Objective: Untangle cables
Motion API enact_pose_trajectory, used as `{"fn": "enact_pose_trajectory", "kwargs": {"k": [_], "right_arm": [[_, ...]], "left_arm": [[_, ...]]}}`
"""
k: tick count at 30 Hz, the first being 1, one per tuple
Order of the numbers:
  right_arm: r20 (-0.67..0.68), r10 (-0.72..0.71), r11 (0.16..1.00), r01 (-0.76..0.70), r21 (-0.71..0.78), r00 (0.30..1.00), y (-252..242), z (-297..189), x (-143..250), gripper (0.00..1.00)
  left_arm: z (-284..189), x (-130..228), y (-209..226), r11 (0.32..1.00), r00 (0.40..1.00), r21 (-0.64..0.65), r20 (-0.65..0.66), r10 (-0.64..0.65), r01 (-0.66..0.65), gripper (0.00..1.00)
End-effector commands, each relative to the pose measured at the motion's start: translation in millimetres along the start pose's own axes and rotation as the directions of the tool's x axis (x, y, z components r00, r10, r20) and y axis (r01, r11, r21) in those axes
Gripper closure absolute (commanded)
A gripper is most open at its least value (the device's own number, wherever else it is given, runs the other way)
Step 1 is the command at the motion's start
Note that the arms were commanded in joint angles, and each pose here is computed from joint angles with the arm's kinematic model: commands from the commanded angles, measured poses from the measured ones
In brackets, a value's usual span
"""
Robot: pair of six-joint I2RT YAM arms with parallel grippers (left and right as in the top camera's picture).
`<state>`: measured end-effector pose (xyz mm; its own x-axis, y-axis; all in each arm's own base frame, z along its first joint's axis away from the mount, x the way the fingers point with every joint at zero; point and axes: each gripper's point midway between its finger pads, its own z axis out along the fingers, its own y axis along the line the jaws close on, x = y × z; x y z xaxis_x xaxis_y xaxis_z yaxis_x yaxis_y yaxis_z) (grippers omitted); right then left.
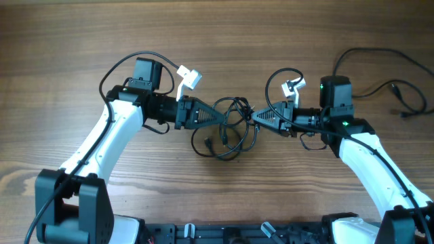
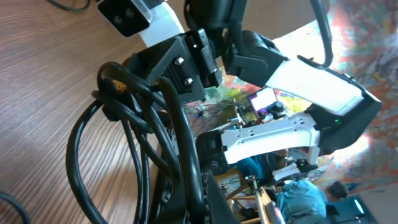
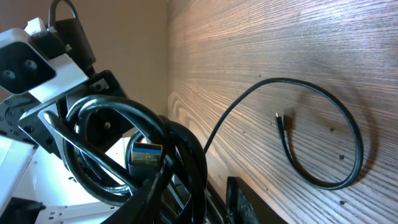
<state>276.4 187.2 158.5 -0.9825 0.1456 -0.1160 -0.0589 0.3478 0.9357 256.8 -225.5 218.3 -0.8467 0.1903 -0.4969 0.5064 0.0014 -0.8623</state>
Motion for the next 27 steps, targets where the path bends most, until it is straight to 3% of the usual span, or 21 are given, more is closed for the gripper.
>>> {"fn": "enact_pose_trajectory", "kwargs": {"k": [1,6,8,12,14,16,18,21,23,27], "right_arm": [[-0.031,-0.044,0.998,0.042,-0.048,0.999,11,1,5,0.65],[-0.051,-0.149,0.977,0.139,-0.163,0.987,35,-2,6,0.79],[-0.050,-0.160,0.975,0.150,-0.166,0.986,35,-2,6,0.95],[0.011,-0.277,0.958,0.277,-0.072,0.961,20,0,-4,0.96],[0.076,-0.272,0.961,0.268,0.064,0.959,0,0,-21,0.96],[0.142,-0.290,0.944,0.259,0.205,0.946,-20,-5,-39,0.96],[0.143,-0.375,0.910,0.335,0.245,0.916,-22,-6,-44,0.96],[0.150,-0.446,0.859,0.374,0.349,0.883,-36,-12,-55,0.96],[0.161,-0.441,0.843,0.345,0.413,0.883,-46,-17,-60,0.96],[0.160,-0.454,0.816,0.336,0.470,0.877,-55,-22,-63,0.96]], "left_arm": [[4,-2,-19,0.994,0.999,0.097,0.009,0.044,-0.045,0.96],[11,2,-19,0.994,0.999,0.095,-0.016,0.049,-0.047,0.96],[12,3,-16,0.996,0.999,0.077,-0.021,0.049,-0.047,0.96],[12,7,4,0.999,0.999,-0.038,-0.048,0.007,-0.009,0.96],[9,12,29,0.976,0.993,-0.195,-0.056,-0.107,0.094,0.96],[1,18,56,0.914,0.976,-0.358,-0.035,-0.216,0.190,0.96],[-7,28,78,0.826,0.955,-0.503,-0.007,-0.298,0.254,0.96],[-27,45,113,0.618,0.919,-0.722,0.065,-0.388,0.312,0.96],[-36,54,122,0.531,0.901,-0.780,0.096,-0.422,0.332,0.96],[-45,66,130,0.439,0.870,-0.820,0.135,-0.474,0.367,0.96]]}}
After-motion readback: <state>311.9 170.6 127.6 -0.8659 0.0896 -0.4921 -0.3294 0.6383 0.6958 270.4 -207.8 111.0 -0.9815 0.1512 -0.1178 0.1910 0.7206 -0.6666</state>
